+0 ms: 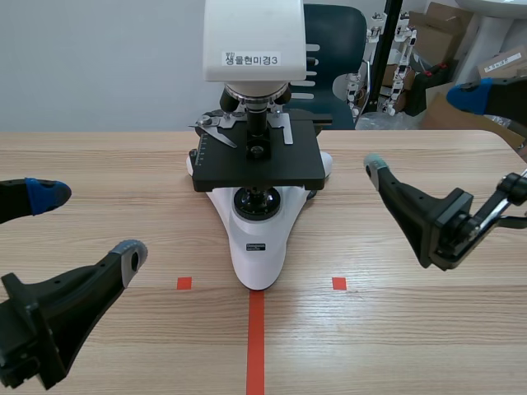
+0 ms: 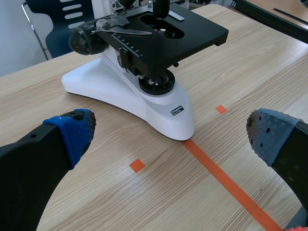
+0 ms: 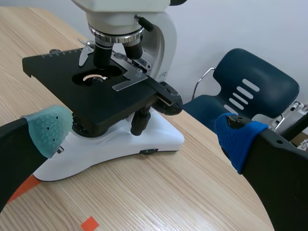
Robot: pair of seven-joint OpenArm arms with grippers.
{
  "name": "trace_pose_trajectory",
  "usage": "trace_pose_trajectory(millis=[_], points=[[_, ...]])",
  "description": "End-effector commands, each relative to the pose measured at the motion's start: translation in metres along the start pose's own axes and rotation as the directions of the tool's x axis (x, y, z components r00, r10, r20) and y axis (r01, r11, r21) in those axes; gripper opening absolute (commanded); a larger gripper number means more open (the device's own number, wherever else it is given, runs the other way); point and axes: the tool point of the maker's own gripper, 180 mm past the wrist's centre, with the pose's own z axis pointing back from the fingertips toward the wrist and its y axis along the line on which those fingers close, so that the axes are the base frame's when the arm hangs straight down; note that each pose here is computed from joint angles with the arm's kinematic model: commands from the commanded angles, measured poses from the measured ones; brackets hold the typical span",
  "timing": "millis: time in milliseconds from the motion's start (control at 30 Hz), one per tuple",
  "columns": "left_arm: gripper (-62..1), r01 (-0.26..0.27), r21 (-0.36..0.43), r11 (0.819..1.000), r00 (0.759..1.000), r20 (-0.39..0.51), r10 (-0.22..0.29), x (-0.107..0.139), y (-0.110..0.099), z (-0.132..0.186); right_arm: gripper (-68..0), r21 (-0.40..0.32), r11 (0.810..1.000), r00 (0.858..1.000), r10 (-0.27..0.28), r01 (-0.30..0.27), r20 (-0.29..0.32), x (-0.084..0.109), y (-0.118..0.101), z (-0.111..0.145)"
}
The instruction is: Point at the fine focus knob
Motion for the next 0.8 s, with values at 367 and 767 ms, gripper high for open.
trace_pose_trajectory(millis=[367, 767], points=[[1.4, -0.004, -0.001, 1.0, 1.0, 0.024, 0.004, 0.006, -0.001, 0.0, 0.4, -0.039, 0.99, 0.99, -0.139, 0.138, -0.023, -0.003, 0.027, 0.013], [1.4, -0.004, 0.0, 1.0, 1.0, 0.024, 0.004, 0.006, -0.001, 0.0, 0.4, -0.081, 0.985, 0.986, -0.156, 0.151, -0.06, -0.012, 0.029, 0.02]])
